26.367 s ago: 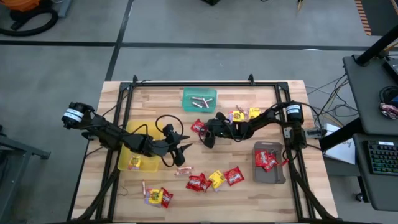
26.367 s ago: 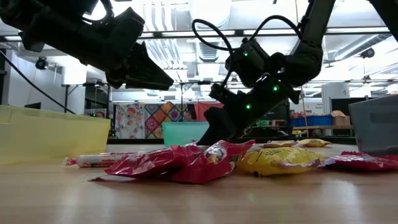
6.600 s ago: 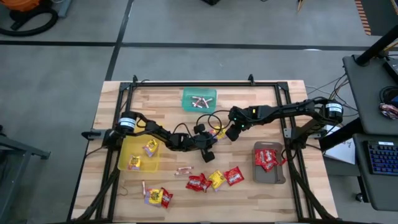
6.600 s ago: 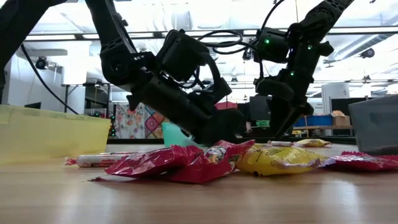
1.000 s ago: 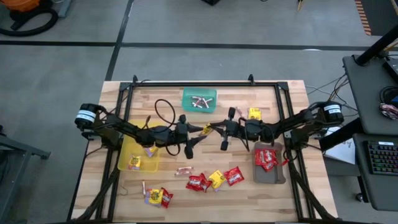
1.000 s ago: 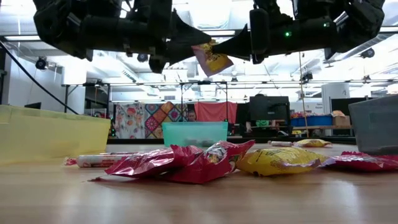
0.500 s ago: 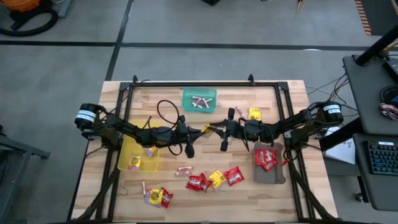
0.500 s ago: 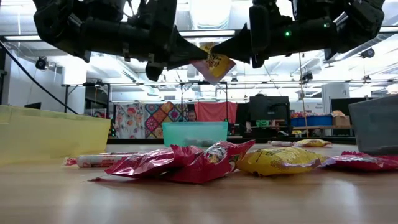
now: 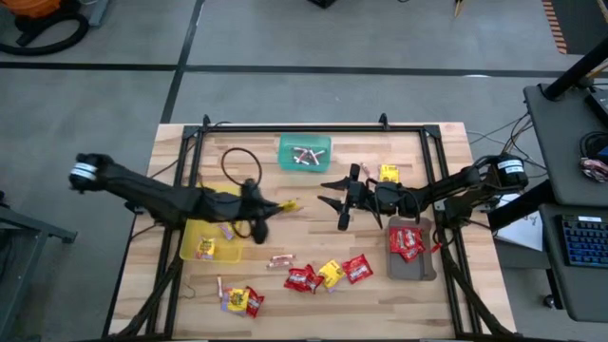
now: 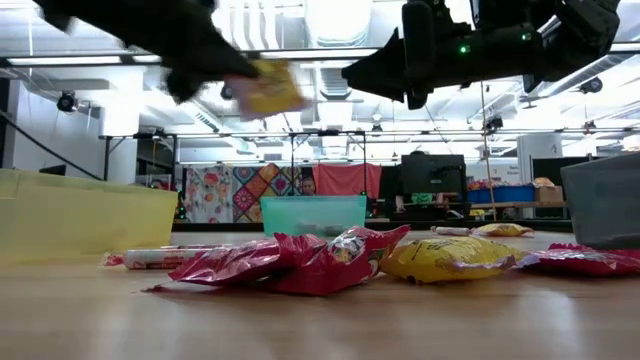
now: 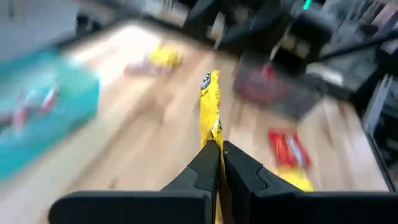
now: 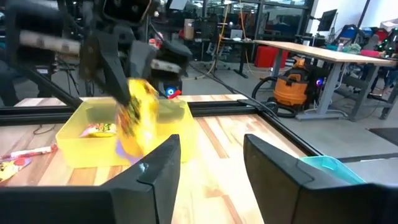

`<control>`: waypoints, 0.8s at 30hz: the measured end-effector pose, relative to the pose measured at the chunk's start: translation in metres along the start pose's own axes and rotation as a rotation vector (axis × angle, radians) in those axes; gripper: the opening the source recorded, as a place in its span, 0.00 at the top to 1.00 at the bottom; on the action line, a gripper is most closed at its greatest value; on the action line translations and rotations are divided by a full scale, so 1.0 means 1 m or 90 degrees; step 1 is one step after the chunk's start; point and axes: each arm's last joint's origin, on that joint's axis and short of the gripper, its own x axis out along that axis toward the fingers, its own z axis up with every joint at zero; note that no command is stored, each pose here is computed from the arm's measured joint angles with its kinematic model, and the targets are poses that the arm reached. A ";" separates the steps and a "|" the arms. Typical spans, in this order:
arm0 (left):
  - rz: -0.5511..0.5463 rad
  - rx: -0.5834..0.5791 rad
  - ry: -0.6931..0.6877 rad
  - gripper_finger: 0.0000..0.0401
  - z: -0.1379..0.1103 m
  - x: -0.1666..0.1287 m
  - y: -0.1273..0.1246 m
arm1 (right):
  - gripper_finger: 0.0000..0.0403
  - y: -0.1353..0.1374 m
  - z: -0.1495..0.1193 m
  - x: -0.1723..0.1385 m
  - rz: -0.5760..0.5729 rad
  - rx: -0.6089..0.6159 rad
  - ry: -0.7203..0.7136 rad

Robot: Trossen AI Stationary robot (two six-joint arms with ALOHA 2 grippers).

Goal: Sort candy
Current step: Put the yellow candy into the yellow bin

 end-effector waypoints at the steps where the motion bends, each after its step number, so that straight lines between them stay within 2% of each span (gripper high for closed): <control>1: 0.010 -0.013 0.035 1.00 0.001 -0.011 0.002 | 0.58 0.000 0.000 0.000 0.000 0.000 0.000; 3: 0.048 -0.045 0.115 1.00 0.004 -0.035 0.007 | 0.58 0.000 0.000 0.000 0.000 0.003 0.003; 7: 0.201 -0.124 0.246 1.00 0.005 -0.074 0.023 | 0.59 0.000 -0.001 0.000 0.000 0.003 0.007; 12: 0.369 -0.171 0.384 1.00 -0.011 -0.097 0.042 | 0.59 0.000 -0.001 0.000 0.000 0.003 0.007; 15: 0.399 -0.196 0.439 1.00 -0.028 -0.095 0.048 | 0.58 0.000 -0.001 0.000 0.000 0.004 0.008; 18: 0.393 -0.204 0.476 1.00 -0.044 -0.089 0.051 | 0.58 0.000 -0.002 0.000 0.000 0.003 0.009; 22: 0.388 -0.165 0.511 1.00 -0.052 -0.084 0.052 | 0.59 0.000 -0.002 0.000 0.000 0.003 0.010; 24: 0.406 -0.150 0.517 1.00 -0.054 -0.084 0.053 | 0.58 0.000 -0.002 0.000 0.001 0.006 0.010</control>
